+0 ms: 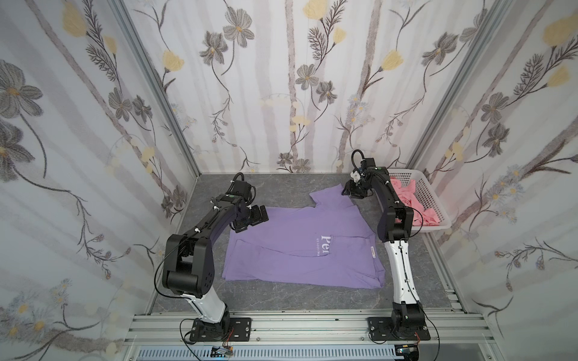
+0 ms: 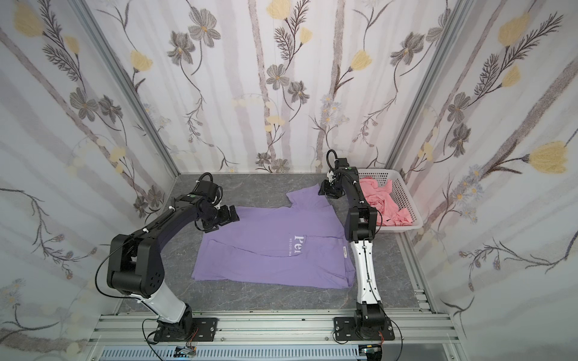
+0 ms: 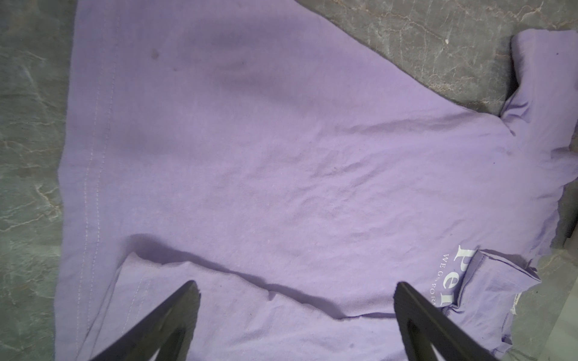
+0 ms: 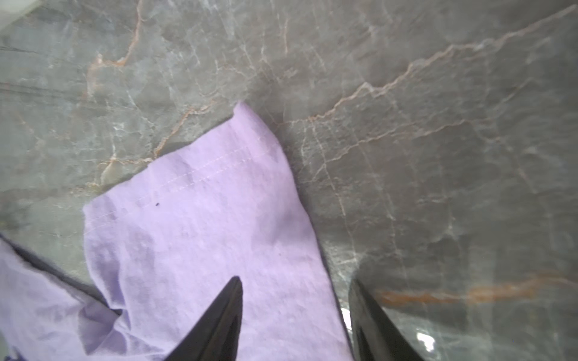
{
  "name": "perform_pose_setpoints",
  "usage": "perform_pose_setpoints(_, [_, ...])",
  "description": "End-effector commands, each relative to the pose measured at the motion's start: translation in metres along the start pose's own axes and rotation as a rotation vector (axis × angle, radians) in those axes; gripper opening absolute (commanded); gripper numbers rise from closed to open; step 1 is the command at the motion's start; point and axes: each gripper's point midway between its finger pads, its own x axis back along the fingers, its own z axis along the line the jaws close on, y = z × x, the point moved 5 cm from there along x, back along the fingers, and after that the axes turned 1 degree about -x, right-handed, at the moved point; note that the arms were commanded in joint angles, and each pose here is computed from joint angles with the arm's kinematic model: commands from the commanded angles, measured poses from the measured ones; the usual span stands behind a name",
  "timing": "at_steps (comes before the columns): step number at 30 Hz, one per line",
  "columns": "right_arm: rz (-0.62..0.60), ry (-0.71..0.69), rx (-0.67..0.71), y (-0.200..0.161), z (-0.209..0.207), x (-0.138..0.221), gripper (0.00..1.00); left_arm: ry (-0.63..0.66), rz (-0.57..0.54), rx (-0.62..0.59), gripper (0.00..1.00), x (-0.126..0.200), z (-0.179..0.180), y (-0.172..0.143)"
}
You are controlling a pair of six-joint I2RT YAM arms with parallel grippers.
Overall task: Fold and stack t-shirts
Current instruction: Fold the T-shirt.
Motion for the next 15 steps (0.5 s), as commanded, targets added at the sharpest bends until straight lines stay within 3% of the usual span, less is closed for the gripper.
perform_pose_setpoints(1, [0.066, 0.071, -0.049, -0.012, 0.007, -0.01, 0.54, -0.016, 0.012, 0.019, 1.0, -0.005, -0.002, 0.0])
perform_pose_setpoints(15, [0.003, 0.054, -0.106, 0.001, 0.003, -0.021, 0.55, -0.009, 0.003, 0.018, 1.0, 0.001, 0.004, -0.012])
